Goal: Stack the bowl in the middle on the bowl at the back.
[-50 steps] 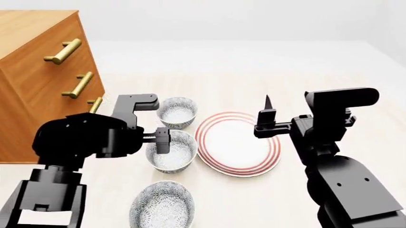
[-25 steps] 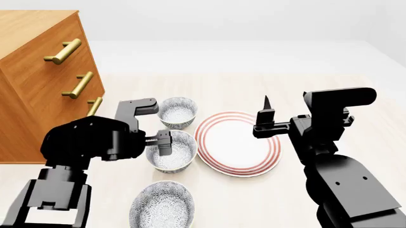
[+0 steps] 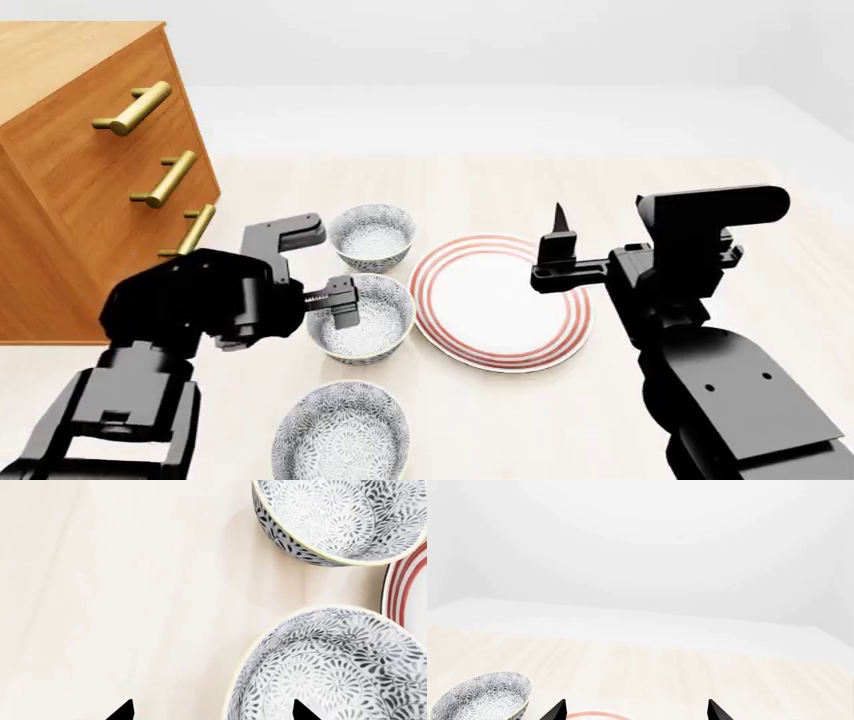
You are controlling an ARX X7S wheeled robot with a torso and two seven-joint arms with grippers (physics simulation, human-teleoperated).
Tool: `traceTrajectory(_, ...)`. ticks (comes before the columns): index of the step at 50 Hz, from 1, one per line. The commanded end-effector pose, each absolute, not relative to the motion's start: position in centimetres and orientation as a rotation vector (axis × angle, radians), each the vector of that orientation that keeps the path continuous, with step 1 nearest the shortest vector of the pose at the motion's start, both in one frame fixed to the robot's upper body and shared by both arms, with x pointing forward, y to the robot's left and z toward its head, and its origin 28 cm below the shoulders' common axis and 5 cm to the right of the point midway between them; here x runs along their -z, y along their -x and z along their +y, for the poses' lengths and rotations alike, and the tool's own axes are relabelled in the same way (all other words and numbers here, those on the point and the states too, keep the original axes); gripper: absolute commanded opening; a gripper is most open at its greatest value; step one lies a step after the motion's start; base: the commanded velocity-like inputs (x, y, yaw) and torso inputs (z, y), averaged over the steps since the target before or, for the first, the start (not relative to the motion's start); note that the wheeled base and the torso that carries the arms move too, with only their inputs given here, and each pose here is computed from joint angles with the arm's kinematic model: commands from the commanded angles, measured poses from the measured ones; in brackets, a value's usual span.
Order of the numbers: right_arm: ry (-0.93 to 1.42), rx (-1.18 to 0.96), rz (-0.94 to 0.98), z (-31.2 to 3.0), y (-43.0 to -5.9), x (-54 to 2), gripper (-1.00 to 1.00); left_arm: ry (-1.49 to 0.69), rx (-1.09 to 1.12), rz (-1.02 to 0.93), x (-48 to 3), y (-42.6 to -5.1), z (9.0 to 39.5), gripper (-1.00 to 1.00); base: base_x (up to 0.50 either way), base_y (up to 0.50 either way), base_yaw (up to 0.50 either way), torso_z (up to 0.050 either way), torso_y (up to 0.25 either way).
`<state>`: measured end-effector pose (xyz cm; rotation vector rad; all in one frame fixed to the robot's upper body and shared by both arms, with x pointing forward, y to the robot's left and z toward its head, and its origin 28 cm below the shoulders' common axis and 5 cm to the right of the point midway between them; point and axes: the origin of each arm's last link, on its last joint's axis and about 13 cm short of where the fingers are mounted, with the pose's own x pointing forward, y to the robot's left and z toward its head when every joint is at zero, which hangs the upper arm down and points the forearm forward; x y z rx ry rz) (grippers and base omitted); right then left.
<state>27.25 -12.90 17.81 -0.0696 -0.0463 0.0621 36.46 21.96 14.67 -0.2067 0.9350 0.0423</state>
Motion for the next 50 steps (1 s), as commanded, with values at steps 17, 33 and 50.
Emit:
traceTrajectory(17, 0.065, -0.059, -0.039, -12.9, -27.2, -17.5, 1.0, 0.229, -0.089, 0.943, -13.4, -37.1, 21.8, -1.0, 0.0, 0.0, 0.0, 0.0, 0.0)
traceTrajectory(33, 0.063, -0.055, -0.038, -13.0, -27.2, -17.4, 1.0, 0.233, -0.071, 0.944, -13.2, -36.9, 21.6, -1.0, 0.0, 0.0, 0.0, 0.0, 0.0)
traceTrajectory(50, 0.06, -0.059, -0.039, -12.9, -27.1, -17.5, 1.0, 0.235, -0.078, 0.855, -14.5, -36.6, 22.3, -1.0, 0.0, 0.0, 0.0, 0.0, 0.0)
